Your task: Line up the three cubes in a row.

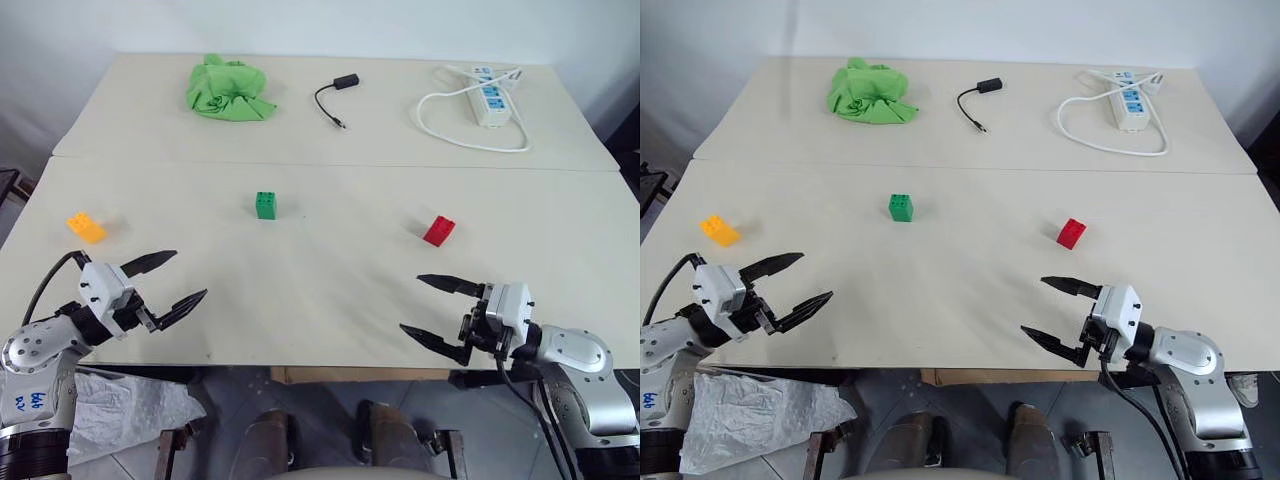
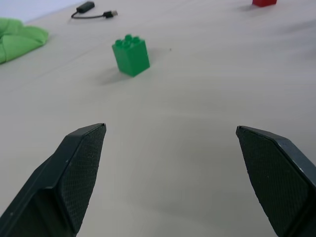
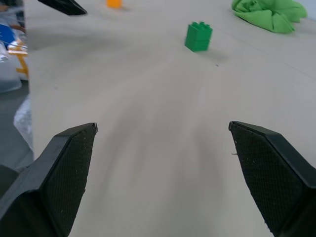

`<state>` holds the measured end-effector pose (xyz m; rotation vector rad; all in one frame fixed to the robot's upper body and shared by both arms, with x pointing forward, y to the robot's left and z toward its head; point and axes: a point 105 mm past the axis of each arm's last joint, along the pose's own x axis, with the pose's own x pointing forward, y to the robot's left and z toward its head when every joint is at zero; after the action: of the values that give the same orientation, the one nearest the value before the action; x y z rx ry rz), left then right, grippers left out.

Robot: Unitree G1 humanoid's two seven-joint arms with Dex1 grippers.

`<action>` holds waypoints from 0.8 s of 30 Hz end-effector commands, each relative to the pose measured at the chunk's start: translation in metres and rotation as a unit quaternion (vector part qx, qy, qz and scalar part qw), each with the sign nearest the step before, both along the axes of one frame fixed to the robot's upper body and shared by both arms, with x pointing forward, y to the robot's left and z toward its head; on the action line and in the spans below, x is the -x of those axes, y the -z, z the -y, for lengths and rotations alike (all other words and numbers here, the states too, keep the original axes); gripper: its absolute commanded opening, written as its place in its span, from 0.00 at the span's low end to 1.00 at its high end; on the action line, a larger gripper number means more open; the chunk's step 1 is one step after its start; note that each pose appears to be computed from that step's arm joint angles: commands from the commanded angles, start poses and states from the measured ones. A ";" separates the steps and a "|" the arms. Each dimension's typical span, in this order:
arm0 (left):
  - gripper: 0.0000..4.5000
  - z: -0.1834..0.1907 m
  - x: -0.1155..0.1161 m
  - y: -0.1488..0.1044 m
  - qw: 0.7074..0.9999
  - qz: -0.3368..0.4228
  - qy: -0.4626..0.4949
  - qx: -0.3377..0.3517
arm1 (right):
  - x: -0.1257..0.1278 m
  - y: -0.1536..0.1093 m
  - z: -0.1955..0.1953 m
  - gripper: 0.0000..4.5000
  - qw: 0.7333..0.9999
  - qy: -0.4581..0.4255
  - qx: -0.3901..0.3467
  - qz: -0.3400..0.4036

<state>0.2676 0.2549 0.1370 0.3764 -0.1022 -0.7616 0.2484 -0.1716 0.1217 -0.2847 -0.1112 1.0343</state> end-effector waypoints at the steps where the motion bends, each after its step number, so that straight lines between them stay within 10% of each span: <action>1: 1.00 0.004 0.006 -0.002 1.000 0.005 0.009 0.003 | -0.004 -0.008 0.003 1.00 0.999 0.017 -0.005 0.028; 14: 1.00 0.086 0.019 -0.017 0.978 -0.053 0.185 0.078 | -0.009 -0.006 0.104 1.00 0.964 0.256 -0.068 0.020; 24: 1.00 0.102 0.017 -0.006 0.974 -0.038 0.215 0.064 | -0.048 -0.015 0.089 1.00 0.977 0.208 -0.038 0.012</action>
<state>0.2478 0.1505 0.1381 0.2051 -0.1332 -1.2124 0.2842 -0.2672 0.1238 -0.1918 -0.1000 0.5664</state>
